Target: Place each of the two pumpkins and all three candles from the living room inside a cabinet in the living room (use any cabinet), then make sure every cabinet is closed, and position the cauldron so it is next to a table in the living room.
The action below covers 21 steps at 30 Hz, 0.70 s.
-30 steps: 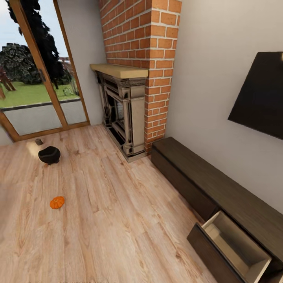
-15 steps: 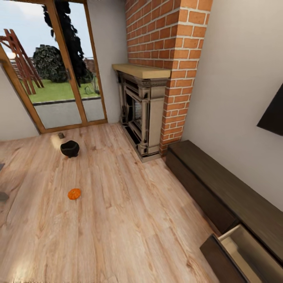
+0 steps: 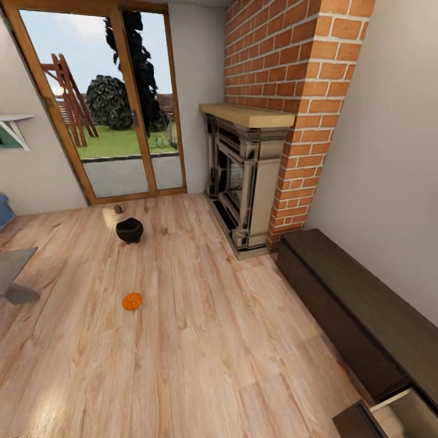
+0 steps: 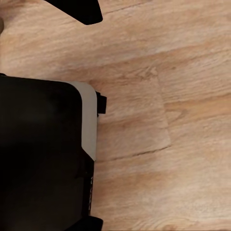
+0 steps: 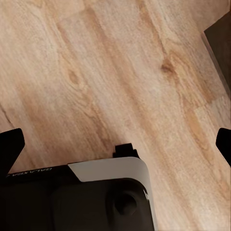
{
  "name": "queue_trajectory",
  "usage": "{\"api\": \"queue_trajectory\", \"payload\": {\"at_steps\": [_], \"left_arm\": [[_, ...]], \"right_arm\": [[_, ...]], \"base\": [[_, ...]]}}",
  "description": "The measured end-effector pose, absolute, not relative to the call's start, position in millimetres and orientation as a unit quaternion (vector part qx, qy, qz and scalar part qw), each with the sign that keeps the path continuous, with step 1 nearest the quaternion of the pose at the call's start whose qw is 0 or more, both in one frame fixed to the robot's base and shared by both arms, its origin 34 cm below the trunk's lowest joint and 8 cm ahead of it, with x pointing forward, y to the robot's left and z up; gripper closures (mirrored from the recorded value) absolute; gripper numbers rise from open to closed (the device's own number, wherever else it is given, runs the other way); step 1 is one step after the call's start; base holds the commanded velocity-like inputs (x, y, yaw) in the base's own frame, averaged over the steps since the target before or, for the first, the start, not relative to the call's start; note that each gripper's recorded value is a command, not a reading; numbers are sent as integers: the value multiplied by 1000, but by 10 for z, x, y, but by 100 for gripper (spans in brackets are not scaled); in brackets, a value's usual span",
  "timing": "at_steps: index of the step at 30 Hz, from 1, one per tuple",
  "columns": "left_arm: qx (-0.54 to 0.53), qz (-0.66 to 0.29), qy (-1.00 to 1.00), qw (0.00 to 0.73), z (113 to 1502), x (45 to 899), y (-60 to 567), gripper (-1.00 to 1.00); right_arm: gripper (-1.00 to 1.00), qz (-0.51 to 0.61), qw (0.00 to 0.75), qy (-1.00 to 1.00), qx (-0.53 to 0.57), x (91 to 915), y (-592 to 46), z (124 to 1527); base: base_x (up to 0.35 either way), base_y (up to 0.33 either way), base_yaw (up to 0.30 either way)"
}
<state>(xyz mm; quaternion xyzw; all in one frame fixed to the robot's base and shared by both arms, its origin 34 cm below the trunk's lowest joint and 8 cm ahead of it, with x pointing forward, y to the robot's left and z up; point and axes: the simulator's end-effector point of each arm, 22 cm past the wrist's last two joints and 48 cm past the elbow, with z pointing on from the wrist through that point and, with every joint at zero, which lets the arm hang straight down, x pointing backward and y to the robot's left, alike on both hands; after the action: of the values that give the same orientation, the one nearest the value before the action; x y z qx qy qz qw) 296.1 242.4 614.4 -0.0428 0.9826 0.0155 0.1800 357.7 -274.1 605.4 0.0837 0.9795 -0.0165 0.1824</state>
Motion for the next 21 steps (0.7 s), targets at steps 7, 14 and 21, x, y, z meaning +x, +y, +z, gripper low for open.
{"api": "queue_trajectory", "payload": {"at_steps": [7, 14, 21], "left_arm": [[-43, 15, 982, 184, 6159, 2995, 2424, -100], [-45, 16, 981, 188, 6175, 3021, 2431, -100], [-44, 15, 980, 193, 6192, 3055, 2429, -100]], "right_arm": [[-100, -16, 187, 979, 84, 3611, -2741, 6075], [-100, -16, 192, 978, 84, 3643, -2741, 6098], [-100, -15, 196, 977, 84, 3678, -2741, 6123]], "base": [[48, 0, 179], [144, 68, 167], [262, 56, 155]]}}
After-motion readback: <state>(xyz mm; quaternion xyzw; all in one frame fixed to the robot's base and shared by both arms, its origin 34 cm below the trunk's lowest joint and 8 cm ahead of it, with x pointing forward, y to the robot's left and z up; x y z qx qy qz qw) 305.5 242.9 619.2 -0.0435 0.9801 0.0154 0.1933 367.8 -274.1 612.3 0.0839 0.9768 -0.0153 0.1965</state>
